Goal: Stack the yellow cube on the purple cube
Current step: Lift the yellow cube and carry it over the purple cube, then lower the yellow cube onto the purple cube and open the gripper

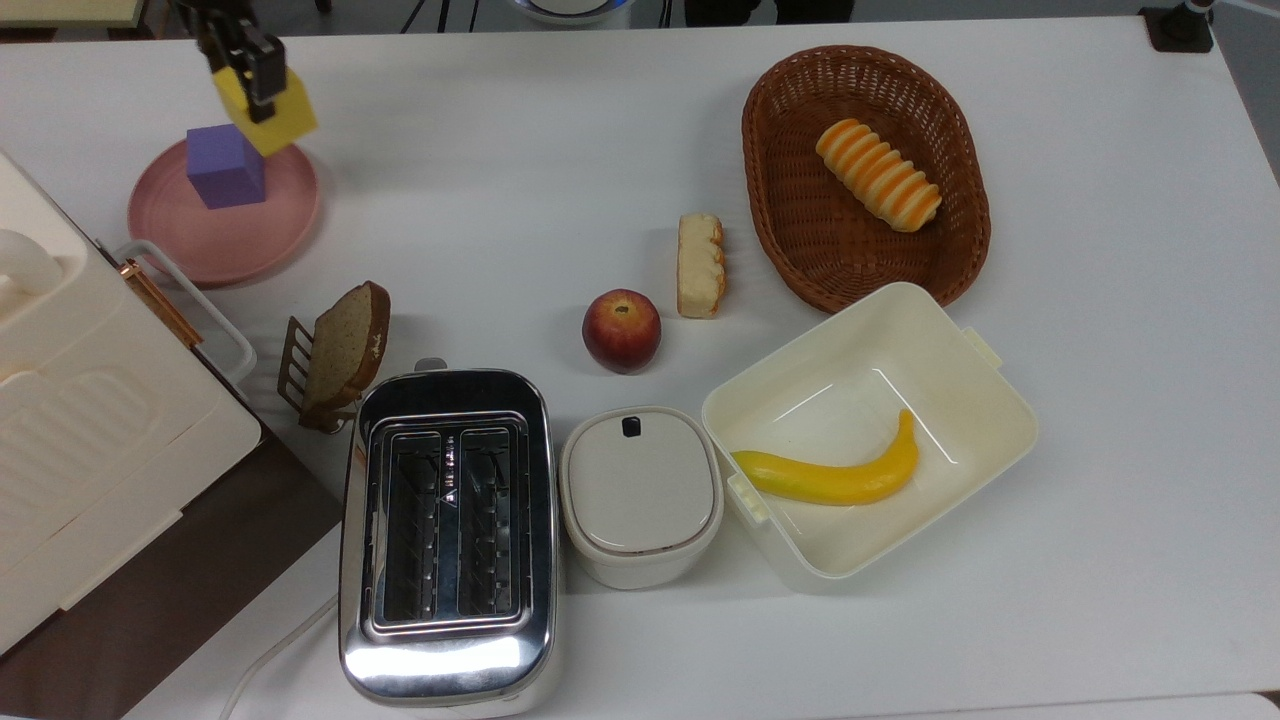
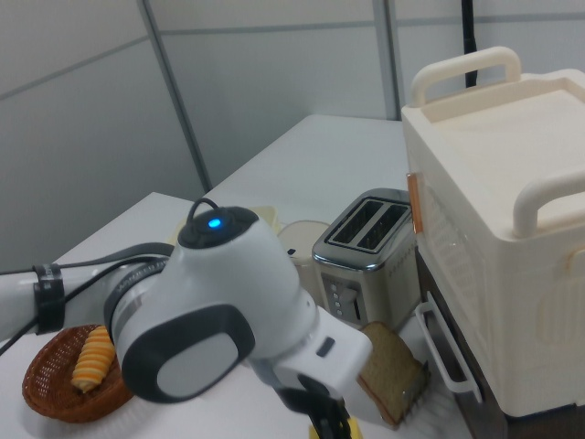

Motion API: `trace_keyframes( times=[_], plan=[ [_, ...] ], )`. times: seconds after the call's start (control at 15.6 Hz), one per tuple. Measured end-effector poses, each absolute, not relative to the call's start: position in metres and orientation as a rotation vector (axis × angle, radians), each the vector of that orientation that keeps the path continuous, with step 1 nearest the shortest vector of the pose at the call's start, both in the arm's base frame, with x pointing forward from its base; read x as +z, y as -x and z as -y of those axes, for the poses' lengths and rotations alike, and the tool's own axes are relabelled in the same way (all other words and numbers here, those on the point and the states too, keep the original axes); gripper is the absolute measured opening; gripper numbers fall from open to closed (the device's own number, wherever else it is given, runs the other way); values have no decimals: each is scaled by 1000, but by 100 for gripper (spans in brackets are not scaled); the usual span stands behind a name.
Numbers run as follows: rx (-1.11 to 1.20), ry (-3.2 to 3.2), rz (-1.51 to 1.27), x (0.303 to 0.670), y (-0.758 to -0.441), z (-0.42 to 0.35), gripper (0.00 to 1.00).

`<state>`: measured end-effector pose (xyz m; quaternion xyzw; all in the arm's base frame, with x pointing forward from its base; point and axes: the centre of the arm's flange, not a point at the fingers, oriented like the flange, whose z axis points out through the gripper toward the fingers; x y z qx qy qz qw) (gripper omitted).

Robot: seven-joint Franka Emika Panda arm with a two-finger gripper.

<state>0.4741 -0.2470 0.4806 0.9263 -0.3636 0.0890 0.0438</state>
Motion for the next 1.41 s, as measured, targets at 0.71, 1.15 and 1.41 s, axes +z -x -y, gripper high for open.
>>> trace_keyframes(
  times=[0.71,1.15,1.41],
  plan=[
    [280,-2825,1075,467,-435,329,56],
    [266,-2817,1061,446,-457,335,56],
    [271,-2816,1059,447,-458,335,56]
  ],
)
